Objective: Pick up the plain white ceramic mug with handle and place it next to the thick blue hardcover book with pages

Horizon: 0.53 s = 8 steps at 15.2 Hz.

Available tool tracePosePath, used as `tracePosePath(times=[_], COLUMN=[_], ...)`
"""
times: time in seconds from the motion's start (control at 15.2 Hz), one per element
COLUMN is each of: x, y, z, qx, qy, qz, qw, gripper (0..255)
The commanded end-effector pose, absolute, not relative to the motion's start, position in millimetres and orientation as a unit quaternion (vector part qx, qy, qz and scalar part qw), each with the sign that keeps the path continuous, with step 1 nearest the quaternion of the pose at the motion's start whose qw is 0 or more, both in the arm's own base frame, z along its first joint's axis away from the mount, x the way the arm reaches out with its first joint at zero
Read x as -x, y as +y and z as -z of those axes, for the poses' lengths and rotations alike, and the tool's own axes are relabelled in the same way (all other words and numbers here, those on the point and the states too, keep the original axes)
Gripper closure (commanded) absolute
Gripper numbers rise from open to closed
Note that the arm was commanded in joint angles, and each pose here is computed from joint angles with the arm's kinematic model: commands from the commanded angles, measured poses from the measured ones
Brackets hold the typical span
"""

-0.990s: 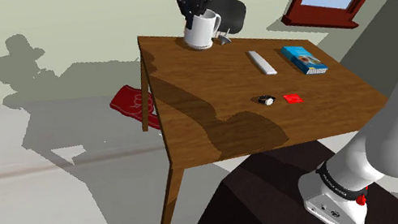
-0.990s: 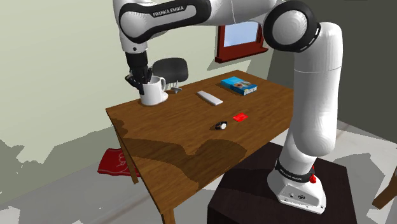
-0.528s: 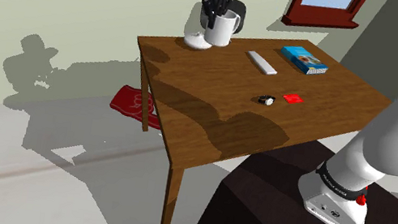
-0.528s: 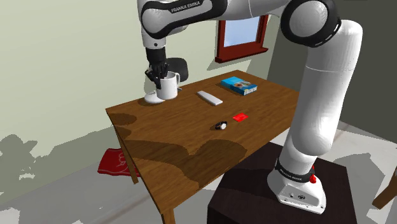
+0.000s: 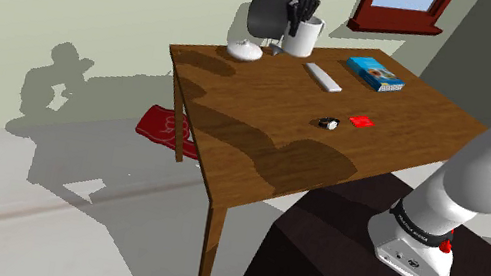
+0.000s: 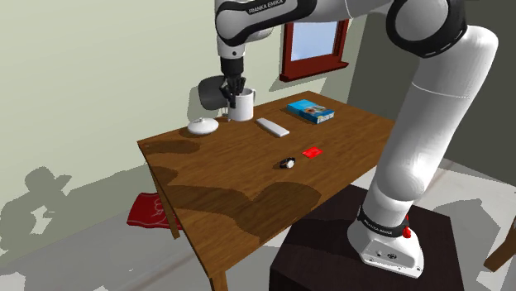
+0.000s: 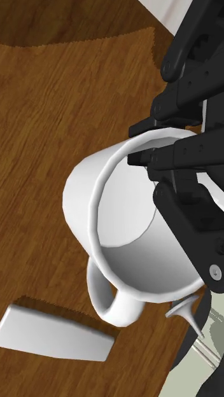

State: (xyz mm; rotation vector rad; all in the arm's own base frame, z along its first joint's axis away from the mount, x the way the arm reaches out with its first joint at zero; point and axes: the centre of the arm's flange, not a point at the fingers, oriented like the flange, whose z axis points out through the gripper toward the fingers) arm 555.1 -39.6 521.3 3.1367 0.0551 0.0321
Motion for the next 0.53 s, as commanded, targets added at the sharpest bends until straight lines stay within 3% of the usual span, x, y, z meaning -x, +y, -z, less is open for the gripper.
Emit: tracePosePath(times=[0.0,0.46], x=[-540.2,-501.6], y=[-62.3,-146.2], z=[-522.2,-522.5], qx=[-1.0,-1.0], qy=[0.018,0.018], qz=[-0.011,-0.011], qw=[0.002,0.002], gripper=[255,255])
